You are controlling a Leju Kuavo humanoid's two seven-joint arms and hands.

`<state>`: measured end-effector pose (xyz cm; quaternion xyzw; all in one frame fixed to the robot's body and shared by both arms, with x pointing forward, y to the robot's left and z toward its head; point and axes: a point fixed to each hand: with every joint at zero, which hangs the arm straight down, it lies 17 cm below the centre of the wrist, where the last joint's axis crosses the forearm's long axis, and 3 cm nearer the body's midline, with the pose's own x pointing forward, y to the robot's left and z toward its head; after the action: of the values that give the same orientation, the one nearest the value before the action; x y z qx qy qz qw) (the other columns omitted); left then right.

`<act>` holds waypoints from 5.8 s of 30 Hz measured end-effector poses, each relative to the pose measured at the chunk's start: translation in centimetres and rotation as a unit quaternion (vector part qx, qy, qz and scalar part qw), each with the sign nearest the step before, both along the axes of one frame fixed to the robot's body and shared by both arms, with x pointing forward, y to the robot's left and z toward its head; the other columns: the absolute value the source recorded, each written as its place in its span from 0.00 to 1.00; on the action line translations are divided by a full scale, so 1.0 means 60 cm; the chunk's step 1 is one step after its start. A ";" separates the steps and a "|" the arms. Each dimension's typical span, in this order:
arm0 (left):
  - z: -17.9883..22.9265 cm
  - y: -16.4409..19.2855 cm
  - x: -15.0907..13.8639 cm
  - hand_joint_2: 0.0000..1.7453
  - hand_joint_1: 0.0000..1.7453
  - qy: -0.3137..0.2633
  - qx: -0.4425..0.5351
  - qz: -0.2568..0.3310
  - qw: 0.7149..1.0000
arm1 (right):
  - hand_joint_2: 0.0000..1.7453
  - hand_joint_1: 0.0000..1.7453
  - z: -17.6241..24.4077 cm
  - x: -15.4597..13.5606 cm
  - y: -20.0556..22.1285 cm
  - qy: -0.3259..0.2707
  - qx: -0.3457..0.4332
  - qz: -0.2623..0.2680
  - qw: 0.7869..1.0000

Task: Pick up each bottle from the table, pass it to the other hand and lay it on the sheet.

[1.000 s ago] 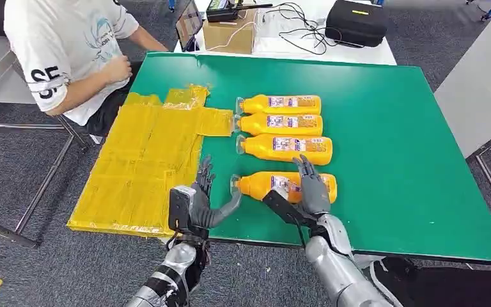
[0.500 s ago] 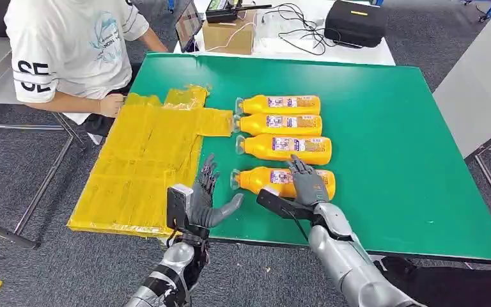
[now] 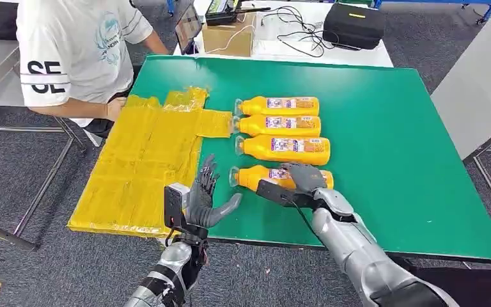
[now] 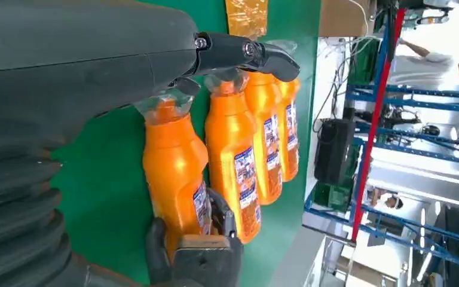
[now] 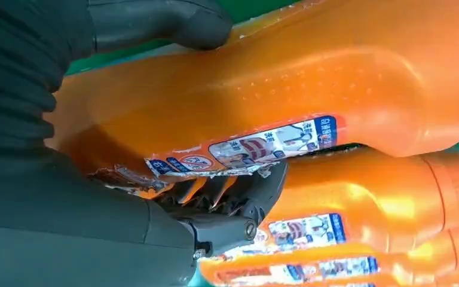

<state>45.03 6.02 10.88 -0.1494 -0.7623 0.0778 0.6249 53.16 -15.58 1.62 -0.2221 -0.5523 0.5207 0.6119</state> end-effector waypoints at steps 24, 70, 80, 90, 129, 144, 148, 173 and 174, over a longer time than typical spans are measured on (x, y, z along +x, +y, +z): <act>0.003 0.060 0.040 1.00 0.00 0.003 0.057 0.070 0.996 | 1.00 1.00 0.258 -0.027 0.127 -0.210 0.375 -0.059 0.901; 0.126 0.024 0.050 1.00 1.00 -0.053 -0.062 -0.008 0.997 | 1.00 0.00 0.210 -0.095 0.260 -0.111 0.472 -0.021 0.875; 0.137 0.075 0.070 1.00 1.00 -0.080 0.009 0.062 0.995 | 1.00 0.00 0.232 -0.081 0.223 -0.133 0.499 -0.049 0.855; 0.174 0.216 0.103 1.00 1.00 -0.160 0.220 0.191 0.943 | 1.00 0.00 0.276 -0.066 0.153 -0.168 0.546 -0.078 0.817; -0.162 0.313 0.155 1.00 1.00 -0.004 0.786 -0.084 0.612 | 1.00 0.00 0.330 -0.055 0.150 -0.172 0.583 -0.042 0.793; -0.167 0.319 0.148 1.00 0.00 -0.010 0.773 -0.094 0.627 | 1.00 0.00 0.323 -0.050 0.170 -0.152 0.580 -0.032 0.800; -0.166 0.321 0.148 1.00 0.00 -0.010 0.770 -0.092 0.631 | 1.00 0.00 0.320 -0.049 0.171 -0.149 0.579 -0.032 0.801; -0.045 0.257 0.083 1.00 0.00 -0.083 0.370 0.016 0.925 | 1.00 0.00 0.268 -0.039 0.155 -0.187 0.454 -0.058 0.869; -0.035 0.250 0.077 1.00 0.00 -0.084 0.334 0.020 0.939 | 1.00 0.00 0.260 -0.038 0.146 -0.194 0.434 -0.066 0.877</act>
<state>49.62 20.99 8.79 0.0769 -0.7969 -0.1819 0.5709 50.86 -6.83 17.23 -0.0675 -0.8147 0.1336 0.5603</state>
